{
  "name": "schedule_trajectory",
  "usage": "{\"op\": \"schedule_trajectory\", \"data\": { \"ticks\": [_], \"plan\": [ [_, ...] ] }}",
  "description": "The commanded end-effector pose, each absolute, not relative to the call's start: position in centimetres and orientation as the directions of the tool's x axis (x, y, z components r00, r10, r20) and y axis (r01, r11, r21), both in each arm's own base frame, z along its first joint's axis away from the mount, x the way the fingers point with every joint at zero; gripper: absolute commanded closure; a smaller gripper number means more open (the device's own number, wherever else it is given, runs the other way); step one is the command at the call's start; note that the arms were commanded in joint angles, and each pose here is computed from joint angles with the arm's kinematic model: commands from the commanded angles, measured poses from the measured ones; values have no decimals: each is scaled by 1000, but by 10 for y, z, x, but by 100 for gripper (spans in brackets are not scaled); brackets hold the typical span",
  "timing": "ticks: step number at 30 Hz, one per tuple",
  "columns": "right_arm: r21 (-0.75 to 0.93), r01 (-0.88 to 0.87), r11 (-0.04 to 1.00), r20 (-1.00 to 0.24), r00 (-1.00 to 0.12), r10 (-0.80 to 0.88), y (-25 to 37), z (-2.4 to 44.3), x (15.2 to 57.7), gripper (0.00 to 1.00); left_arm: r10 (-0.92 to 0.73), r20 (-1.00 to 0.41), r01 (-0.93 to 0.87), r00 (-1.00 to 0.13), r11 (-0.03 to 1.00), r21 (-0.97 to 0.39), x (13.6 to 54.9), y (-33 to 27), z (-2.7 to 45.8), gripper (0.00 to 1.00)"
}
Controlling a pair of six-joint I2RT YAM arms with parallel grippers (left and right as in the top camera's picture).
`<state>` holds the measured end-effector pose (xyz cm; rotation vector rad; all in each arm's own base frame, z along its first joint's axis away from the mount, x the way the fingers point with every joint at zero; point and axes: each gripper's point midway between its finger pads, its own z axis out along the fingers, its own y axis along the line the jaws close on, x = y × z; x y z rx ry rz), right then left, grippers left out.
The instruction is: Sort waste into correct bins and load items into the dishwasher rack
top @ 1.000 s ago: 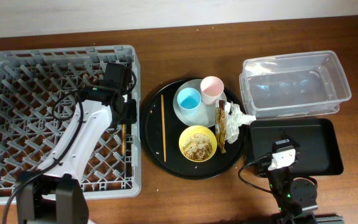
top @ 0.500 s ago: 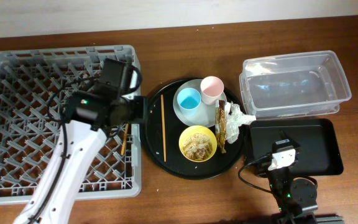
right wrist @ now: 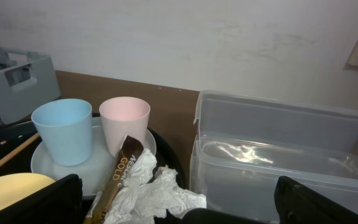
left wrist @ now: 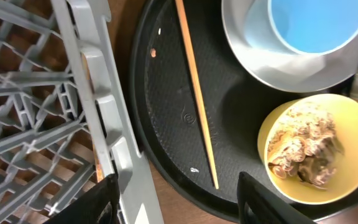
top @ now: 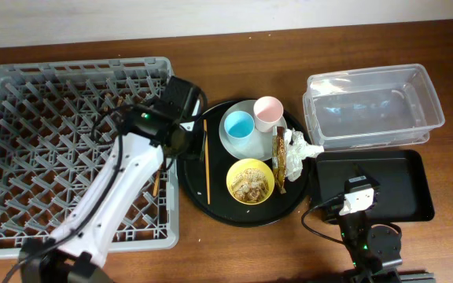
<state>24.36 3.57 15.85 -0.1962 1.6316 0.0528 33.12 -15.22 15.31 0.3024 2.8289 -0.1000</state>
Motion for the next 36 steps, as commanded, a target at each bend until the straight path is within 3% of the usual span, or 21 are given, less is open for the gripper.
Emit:
{"op": "schedule_trajectory", "data": {
  "ticks": [1, 10, 14, 22, 28, 31, 36],
  "plan": [
    [-91, -170, 981, -993, -58, -102, 38, 157, 243, 1, 199, -277, 221, -940, 974, -51, 331, -159, 146, 43],
    [-91, -170, 981, -993, -58, -102, 38, 157, 243, 1, 174, -294, 206, -940, 975, -81, 328, -178, 147, 43],
    [-91, -170, 981, -993, -58, -102, 38, 157, 243, 1, 116, -296, 150, -948, 984, -95, 322, -194, 120, 44],
    [-91, -170, 981, -993, -58, -102, 38, 157, 243, 1, 110, -240, 128, -964, 990, -61, 318, -191, 40, 70],
    [-91, -170, 981, -993, -58, -102, 38, 157, 243, 1, 74, -178, 83, -981, 996, -39, 318, -191, -3, 72],
    [-91, -170, 981, -993, -58, -102, 38, 157, 243, 1, 78, -146, 82, -986, 996, -22, 316, -189, -22, 100],
    [-91, -170, 981, -993, -58, -102, 38, 157, 243, 1, 74, -163, 80, -984, 996, -29, 320, -191, -8, 100]
  ]
}}
